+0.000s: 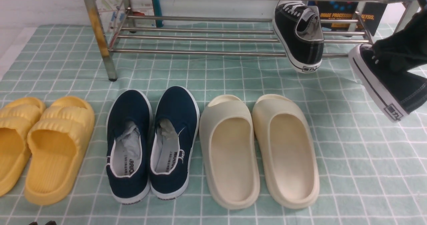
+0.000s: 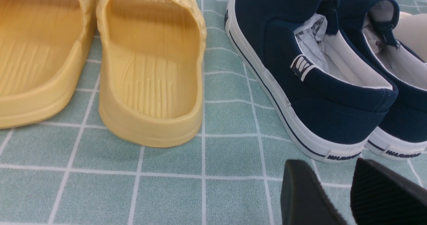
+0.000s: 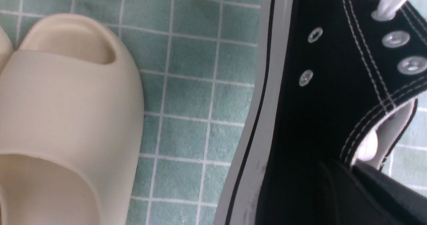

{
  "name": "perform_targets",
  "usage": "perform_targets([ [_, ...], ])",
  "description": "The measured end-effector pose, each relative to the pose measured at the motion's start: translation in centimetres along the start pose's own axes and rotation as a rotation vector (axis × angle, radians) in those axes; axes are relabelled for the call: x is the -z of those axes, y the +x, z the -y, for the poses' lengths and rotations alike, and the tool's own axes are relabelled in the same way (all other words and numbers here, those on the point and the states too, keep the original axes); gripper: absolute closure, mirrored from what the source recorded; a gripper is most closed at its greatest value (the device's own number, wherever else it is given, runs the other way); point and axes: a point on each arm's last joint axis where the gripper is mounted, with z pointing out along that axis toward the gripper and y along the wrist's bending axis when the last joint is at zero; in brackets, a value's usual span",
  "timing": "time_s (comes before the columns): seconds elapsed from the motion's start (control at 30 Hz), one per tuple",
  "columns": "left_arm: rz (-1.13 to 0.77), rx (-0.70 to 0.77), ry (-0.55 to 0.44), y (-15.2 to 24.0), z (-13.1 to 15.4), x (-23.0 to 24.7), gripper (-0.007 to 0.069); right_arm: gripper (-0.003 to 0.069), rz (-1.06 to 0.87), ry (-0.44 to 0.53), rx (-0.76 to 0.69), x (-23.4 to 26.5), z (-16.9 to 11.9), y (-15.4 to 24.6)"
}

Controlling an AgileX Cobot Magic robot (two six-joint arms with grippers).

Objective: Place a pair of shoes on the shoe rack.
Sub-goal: Use the right arm to put a shoe into the shoe rack

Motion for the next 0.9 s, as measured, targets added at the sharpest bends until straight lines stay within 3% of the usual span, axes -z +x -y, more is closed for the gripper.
perform_targets([
  [0.3,0.000,0.000,0.000,0.0,0.0,0.0,0.0386,0.0640,0.115,-0.095,0.020,-0.9,-1.2,-1.5],
  [0.57,0.000,0.000,0.000,0.0,0.0,0.0,0.0386,0.0639,0.054,-0.158,0.123,-1.4,-1.7,-1.0],
  [0.9,0.000,0.000,0.000,0.0,0.0,0.0,0.0386,0.0638,-0.028,-0.121,0.283,0.3,-3.2,0.1],
])
